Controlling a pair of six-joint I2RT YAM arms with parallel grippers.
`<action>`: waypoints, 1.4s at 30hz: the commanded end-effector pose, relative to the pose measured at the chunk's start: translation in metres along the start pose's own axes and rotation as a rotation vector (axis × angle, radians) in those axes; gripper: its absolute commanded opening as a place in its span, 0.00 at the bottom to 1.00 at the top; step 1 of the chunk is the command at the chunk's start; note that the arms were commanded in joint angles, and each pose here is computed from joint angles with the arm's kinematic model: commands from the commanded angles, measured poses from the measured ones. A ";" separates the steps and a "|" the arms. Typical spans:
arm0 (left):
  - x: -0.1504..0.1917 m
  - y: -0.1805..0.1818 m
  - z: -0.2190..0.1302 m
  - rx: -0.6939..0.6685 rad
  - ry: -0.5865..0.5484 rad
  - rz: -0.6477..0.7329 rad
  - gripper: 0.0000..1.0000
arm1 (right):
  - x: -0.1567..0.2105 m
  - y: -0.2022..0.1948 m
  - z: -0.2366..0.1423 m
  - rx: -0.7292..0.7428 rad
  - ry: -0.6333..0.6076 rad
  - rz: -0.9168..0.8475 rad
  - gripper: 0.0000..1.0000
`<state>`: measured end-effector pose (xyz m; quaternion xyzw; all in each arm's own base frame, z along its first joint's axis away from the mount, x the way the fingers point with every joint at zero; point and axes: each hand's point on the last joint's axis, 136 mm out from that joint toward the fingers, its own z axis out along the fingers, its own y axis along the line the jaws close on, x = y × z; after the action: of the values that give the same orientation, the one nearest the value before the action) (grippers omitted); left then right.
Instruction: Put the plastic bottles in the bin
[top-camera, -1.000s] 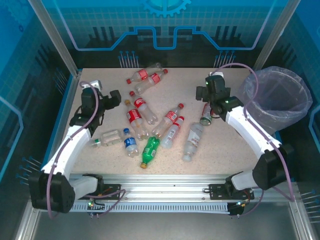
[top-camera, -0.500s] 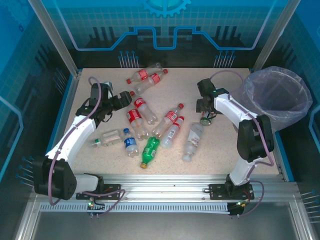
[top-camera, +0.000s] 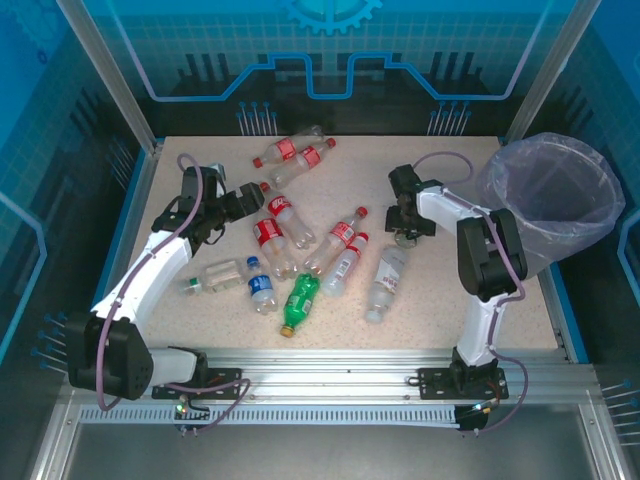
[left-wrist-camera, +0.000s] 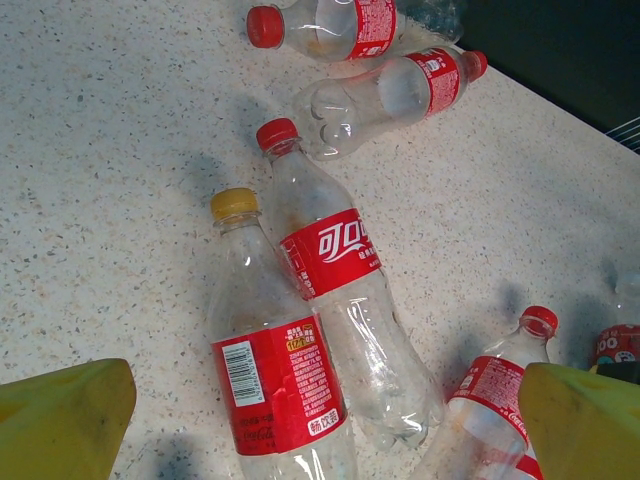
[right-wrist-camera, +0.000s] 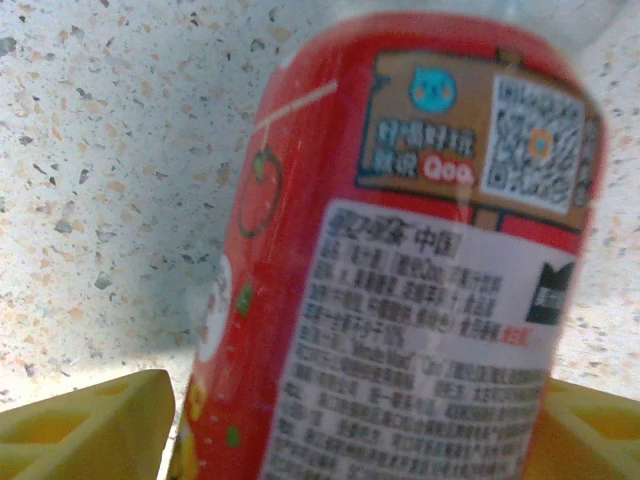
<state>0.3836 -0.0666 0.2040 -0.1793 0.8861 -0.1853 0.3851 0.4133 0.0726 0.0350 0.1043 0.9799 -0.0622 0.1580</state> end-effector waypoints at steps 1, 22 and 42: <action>0.001 -0.007 -0.006 0.037 -0.006 -0.018 0.99 | -0.002 0.004 0.004 -0.031 -0.001 0.042 0.77; -0.003 -0.015 0.001 0.073 -0.003 -0.027 0.99 | -0.046 0.019 -0.153 -0.110 -0.221 -0.174 0.52; -0.005 -0.038 0.015 0.188 0.024 -0.093 0.99 | -0.093 -0.160 -0.339 0.246 -0.526 0.021 0.49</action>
<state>0.4039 -0.0951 0.1970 -0.1905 0.8694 -0.2716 0.3661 0.3836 -0.0213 0.3872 0.0955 0.8990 -0.1690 0.3925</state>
